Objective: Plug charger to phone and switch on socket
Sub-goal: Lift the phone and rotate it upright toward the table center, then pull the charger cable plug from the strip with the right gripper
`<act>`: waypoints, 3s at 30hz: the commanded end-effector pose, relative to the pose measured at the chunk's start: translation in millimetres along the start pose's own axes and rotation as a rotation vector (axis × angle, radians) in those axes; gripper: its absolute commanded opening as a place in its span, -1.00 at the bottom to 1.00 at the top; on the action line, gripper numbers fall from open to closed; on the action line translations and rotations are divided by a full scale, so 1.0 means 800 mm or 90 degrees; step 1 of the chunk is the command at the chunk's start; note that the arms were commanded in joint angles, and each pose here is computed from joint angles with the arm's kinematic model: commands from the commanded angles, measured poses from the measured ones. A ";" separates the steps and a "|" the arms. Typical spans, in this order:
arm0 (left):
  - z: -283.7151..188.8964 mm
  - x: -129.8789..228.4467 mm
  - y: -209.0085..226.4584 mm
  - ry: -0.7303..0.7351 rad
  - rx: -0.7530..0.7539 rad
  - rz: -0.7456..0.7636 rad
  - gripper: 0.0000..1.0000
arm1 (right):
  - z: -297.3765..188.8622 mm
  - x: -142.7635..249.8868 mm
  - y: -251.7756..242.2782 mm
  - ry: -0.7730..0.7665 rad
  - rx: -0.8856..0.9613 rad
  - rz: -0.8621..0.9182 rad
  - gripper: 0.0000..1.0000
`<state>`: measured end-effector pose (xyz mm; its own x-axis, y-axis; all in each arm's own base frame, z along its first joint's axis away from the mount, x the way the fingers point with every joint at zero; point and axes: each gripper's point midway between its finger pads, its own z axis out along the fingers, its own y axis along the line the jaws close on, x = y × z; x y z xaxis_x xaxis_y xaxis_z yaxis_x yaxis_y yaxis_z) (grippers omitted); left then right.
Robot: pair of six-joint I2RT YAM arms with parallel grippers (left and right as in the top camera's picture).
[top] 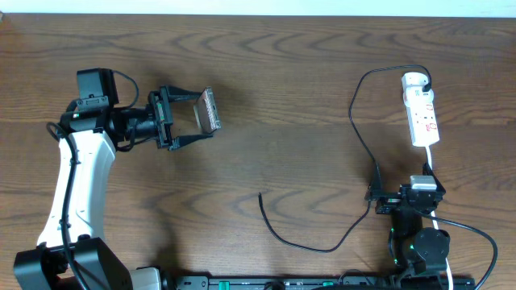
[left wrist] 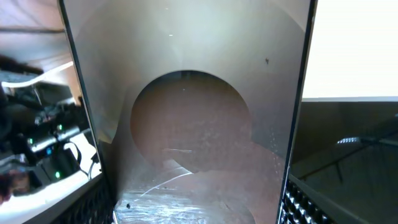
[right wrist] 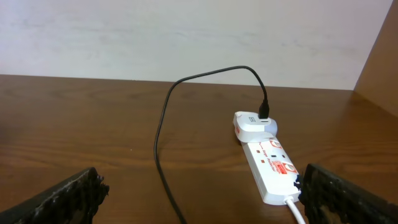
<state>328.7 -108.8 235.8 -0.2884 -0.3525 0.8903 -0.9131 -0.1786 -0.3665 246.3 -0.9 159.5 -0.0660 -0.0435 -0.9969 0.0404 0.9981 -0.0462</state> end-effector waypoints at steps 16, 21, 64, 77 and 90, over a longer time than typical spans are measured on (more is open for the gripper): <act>-0.029 -0.088 -0.010 -0.306 -0.068 0.401 -0.85 | 0.000 0.000 -0.002 0.000 0.006 -0.007 0.99; -0.029 -0.087 -0.008 -0.303 -0.069 0.398 -0.86 | 0.000 0.000 -0.002 0.000 0.006 -0.007 0.99; -0.019 -0.066 0.003 -0.232 -0.043 0.269 -0.85 | -0.016 -0.220 0.230 0.194 -0.931 0.264 0.99; -0.022 -0.084 0.005 -0.292 -0.044 0.191 -0.85 | 0.099 -0.097 0.345 0.498 -0.909 0.471 0.88; -0.016 -0.118 0.031 -0.457 -0.128 0.183 -0.85 | 0.087 -0.037 0.411 0.565 -0.875 0.468 0.84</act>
<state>328.2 -74.1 142.6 -0.3516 -0.8387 0.4159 -0.8853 0.1536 -0.4389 328.4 320.5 165.8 -0.9036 -0.0540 -0.4250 -0.4283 0.1339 0.8937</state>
